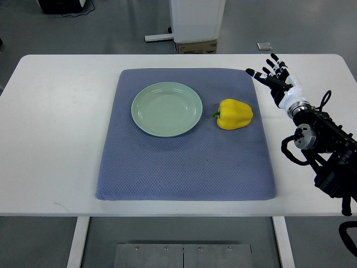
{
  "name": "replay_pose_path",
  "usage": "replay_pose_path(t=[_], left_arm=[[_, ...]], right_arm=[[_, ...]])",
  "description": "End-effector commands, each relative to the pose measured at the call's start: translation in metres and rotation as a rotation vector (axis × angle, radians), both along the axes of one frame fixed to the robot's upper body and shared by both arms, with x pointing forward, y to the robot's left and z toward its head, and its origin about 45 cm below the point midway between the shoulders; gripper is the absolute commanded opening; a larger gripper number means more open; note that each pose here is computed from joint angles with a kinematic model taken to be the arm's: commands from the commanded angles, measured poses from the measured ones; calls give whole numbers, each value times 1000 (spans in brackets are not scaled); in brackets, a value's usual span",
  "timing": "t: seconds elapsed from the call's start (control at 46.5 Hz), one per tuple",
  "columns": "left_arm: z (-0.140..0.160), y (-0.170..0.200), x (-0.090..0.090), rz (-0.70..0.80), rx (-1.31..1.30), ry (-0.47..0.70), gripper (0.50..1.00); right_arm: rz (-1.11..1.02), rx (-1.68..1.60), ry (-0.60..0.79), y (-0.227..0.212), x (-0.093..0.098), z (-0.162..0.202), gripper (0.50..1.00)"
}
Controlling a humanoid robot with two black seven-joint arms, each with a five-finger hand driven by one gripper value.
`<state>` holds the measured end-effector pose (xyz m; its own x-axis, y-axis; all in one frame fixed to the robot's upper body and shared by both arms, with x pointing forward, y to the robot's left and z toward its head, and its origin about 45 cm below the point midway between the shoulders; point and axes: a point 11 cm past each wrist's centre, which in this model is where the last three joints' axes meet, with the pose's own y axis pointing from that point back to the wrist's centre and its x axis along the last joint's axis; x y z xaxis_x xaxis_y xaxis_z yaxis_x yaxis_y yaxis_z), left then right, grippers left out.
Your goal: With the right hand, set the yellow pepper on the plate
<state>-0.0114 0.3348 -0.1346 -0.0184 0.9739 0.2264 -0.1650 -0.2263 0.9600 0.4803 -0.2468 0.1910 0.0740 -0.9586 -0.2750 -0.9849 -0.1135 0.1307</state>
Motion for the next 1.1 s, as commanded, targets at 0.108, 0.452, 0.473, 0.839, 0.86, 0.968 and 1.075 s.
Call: replay_pose_path(t=[0.108, 0.452, 0.473, 0.839, 0.86, 0.968, 1.075], left_arm=[[0, 0, 1, -1, 0, -1, 1000], [0, 1, 1, 2, 2, -1, 1000], [0, 1, 1, 2, 2, -1, 1000], [0, 1, 1, 2, 2, -1, 1000], [0, 1, 1, 2, 2, -1, 1000], [0, 1, 1, 2, 2, -1, 1000], [0, 1, 1, 0, 2, -1, 1000]], right_arm=[[-1, 1, 3, 0, -1, -2, 1000], [-3, -1, 2, -1, 0, -1, 1000], [-4, -1, 4, -1, -1, -2, 1000], [-2, 0, 1, 0, 0, -1, 1000], [-1, 0, -1, 0, 0, 0, 1000], [-2, 0, -4, 0, 1, 2, 1000], [-2, 1, -4, 0, 1, 2, 1000]])
